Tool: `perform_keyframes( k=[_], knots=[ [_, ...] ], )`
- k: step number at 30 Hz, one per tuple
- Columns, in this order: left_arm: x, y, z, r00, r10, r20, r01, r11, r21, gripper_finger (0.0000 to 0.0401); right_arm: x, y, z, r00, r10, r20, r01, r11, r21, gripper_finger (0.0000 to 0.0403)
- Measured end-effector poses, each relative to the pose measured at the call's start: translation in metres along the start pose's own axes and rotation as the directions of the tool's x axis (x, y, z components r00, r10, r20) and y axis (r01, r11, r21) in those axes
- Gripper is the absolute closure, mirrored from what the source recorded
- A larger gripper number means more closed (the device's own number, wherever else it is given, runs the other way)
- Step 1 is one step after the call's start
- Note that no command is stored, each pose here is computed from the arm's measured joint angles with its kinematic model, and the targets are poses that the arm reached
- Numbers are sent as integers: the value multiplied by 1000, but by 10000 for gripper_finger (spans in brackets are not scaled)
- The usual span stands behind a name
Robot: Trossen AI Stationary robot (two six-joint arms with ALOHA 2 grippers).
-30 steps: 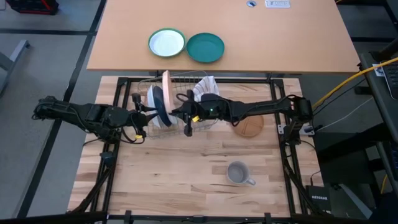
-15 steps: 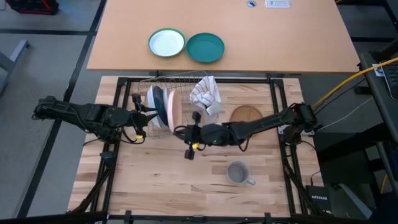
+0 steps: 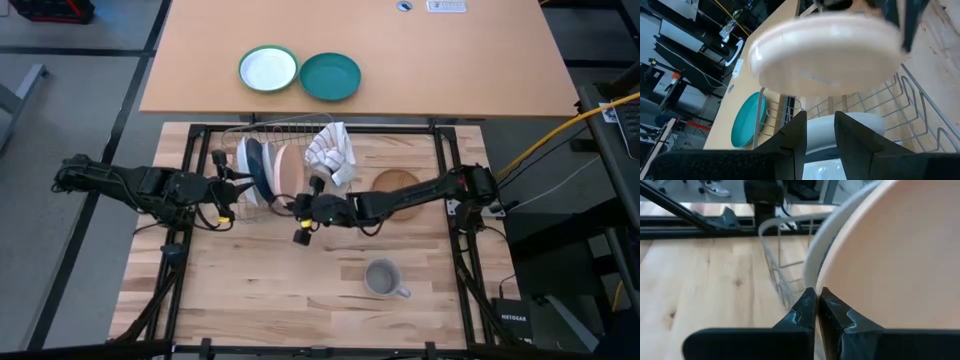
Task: Sort dishes
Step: Put the peach plate in the dish rack
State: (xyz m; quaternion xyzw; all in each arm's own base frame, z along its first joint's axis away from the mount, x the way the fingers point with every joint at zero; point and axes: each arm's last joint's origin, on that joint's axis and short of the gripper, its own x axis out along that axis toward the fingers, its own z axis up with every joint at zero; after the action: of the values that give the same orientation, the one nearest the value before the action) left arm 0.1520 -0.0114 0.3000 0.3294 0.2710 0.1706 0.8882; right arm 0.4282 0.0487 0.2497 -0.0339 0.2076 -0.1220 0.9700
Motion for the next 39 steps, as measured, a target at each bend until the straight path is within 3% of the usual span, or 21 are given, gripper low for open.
perform_keyframes(
  k=[10,22,26,35,39],
  knots=[
    [0,0,0,1000,0,1,0,1000,3,311,17,-42,-9,991,136,8,-136,991,1,391],
    [0,0,0,1000,0,1,0,1000,0,311,27,-87,-10,941,337,25,-337,941,23,391],
    [0,0,0,1000,0,1,0,1000,0,311,27,-95,-5,917,392,80,-396,918,36,391],
    [0,0,0,1000,0,1,0,1000,0,311,28,-99,-7,912,404,72,-409,909,81,391],
    [0,0,0,1000,0,1,0,1000,0,311,27,-97,-6,890,449,76,-455,881,127,391]
  ],
)
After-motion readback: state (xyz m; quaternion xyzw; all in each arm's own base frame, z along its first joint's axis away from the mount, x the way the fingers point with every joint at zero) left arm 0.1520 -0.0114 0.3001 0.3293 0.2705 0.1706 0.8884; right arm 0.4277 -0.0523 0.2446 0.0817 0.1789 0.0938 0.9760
